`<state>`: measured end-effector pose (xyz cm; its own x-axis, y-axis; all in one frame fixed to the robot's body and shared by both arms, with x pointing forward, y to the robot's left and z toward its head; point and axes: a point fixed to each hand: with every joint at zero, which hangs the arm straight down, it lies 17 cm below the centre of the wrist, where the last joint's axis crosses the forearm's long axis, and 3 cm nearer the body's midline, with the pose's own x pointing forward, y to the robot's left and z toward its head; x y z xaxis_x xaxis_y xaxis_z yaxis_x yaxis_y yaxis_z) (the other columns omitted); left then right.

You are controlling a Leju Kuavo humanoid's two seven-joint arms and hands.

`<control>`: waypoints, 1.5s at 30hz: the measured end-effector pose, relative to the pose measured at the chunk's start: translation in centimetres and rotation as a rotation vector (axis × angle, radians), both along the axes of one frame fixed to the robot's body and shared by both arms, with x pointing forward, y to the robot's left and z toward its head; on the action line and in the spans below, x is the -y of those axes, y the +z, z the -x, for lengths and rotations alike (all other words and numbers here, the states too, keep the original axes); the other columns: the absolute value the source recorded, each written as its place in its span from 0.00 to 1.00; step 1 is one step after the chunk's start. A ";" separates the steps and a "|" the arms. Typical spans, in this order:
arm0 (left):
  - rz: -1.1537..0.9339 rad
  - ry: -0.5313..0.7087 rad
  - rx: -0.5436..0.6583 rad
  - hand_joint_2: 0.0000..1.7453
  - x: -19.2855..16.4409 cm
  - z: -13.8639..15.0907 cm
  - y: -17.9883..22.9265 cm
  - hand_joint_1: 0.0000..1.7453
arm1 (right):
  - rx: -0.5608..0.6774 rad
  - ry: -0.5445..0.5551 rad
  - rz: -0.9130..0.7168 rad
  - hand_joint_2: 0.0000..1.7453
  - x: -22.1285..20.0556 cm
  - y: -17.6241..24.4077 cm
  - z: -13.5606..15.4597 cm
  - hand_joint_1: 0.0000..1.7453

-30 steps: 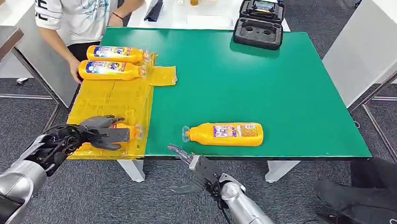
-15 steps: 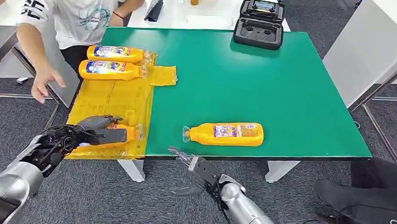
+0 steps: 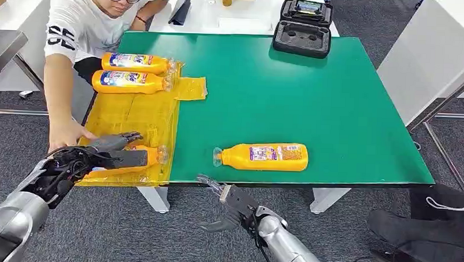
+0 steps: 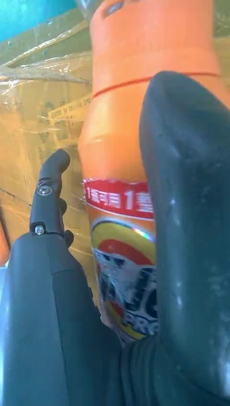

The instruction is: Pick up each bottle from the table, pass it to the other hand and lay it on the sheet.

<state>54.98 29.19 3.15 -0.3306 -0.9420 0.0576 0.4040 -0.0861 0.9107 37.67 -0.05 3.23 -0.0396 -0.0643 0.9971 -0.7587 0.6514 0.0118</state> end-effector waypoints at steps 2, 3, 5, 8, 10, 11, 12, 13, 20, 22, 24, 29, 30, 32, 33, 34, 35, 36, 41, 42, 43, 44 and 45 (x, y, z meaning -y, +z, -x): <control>0.002 0.001 0.004 0.00 0.0 -0.1 0.1 0.00 | -0.002 0.000 0.001 1.00 0.0 -0.1 0.0 0.00; 0.006 0.000 0.021 0.00 0.1 -0.2 0.4 0.00 | -0.003 0.001 0.002 1.00 0.0 -0.1 0.1 0.00; 0.040 -0.008 0.109 0.00 0.8 -1.0 2.1 0.00 | -0.003 0.007 0.006 1.00 0.0 -0.2 0.2 0.00; 0.110 -0.037 0.312 0.00 3.2 -2.5 6.3 0.00 | -0.003 0.012 0.010 1.00 -0.1 -0.3 0.3 0.00; 0.212 -0.077 0.468 0.00 5.6 -2.7 10.2 0.00 | -0.001 0.015 0.012 1.00 -0.2 -0.3 0.3 0.00; 0.266 -0.096 0.528 0.00 6.7 -2.6 11.9 0.00 | -0.001 0.018 0.013 1.00 -0.3 -0.3 0.4 0.00; 0.327 -0.119 0.589 0.00 7.8 -2.2 13.7 0.00 | -0.001 0.022 0.012 1.00 -0.5 -0.3 0.5 0.00; 0.383 -0.134 0.638 0.00 8.5 -1.9 15.2 0.00 | -0.003 0.028 0.011 1.00 -0.6 -0.2 0.6 0.00; 0.919 -0.075 0.854 0.00 8.4 2.5 21.8 0.00 | -0.025 0.007 -0.014 1.00 -0.5 -0.3 0.5 0.00; 1.065 -0.015 0.885 0.00 7.3 4.4 22.4 0.00 | -0.026 -0.013 -0.018 1.00 0.0 -0.4 0.3 0.00; 1.200 0.044 0.906 0.00 6.3 6.5 22.7 0.00 | -0.004 -0.047 -0.016 1.00 0.6 -0.2 -0.1 0.00; 1.331 0.070 0.878 0.00 7.0 11.0 21.6 0.00 | 0.110 -0.112 0.031 1.00 2.2 1.9 -2.2 0.00; 1.344 0.076 0.872 0.00 7.1 11.6 21.3 0.00 | 0.128 -0.120 0.038 1.00 2.6 2.6 -2.7 0.00; 1.361 0.091 0.870 0.00 7.1 12.5 21.0 0.00 | 0.166 -0.138 0.052 1.00 3.5 3.8 -3.7 0.00; 1.360 0.099 0.882 0.00 7.1 12.9 21.0 0.00 | 0.185 -0.142 0.063 1.00 3.9 4.4 -4.3 0.00; 1.358 0.103 0.890 0.00 7.1 13.2 21.0 0.00 | 0.200 -0.142 0.070 1.00 4.2 5.1 -4.8 0.00; 1.354 0.105 0.903 0.00 7.1 13.5 21.1 0.00 | 0.220 -0.145 0.088 1.00 4.6 5.8 -5.5 0.00; 1.351 0.108 0.913 0.00 7.0 13.8 21.2 0.00 | 0.244 -0.147 0.107 1.00 4.9 6.7 -6.3 0.00; 1.349 0.121 0.929 0.00 6.7 14.4 21.2 0.00 | 0.360 -0.158 0.179 1.00 6.2 11.2 -10.1 0.00; 1.350 0.125 0.930 0.00 6.5 14.4 21.2 0.00 | 0.374 -0.158 0.188 1.00 6.3 11.9 -10.6 0.00; 1.351 0.128 0.932 0.00 6.4 14.4 21.2 0.00 | 0.387 -0.160 0.201 1.00 6.6 12.5 -11.2 0.00; 1.354 0.134 0.933 0.00 6.2 14.3 21.2 0.00 | 0.401 -0.163 0.221 1.00 6.9 13.0 -11.8 0.00; 1.355 0.138 0.935 0.00 6.1 14.3 21.2 0.00 | 0.411 -0.164 0.238 1.00 7.2 13.4 -12.2 0.00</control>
<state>40.67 23.06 24.37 -0.6449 -0.3988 0.6520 -0.3561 0.9116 0.2053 49.91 -7.21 16.66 -0.4230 0.2030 0.8831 -0.5568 0.7107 -0.4301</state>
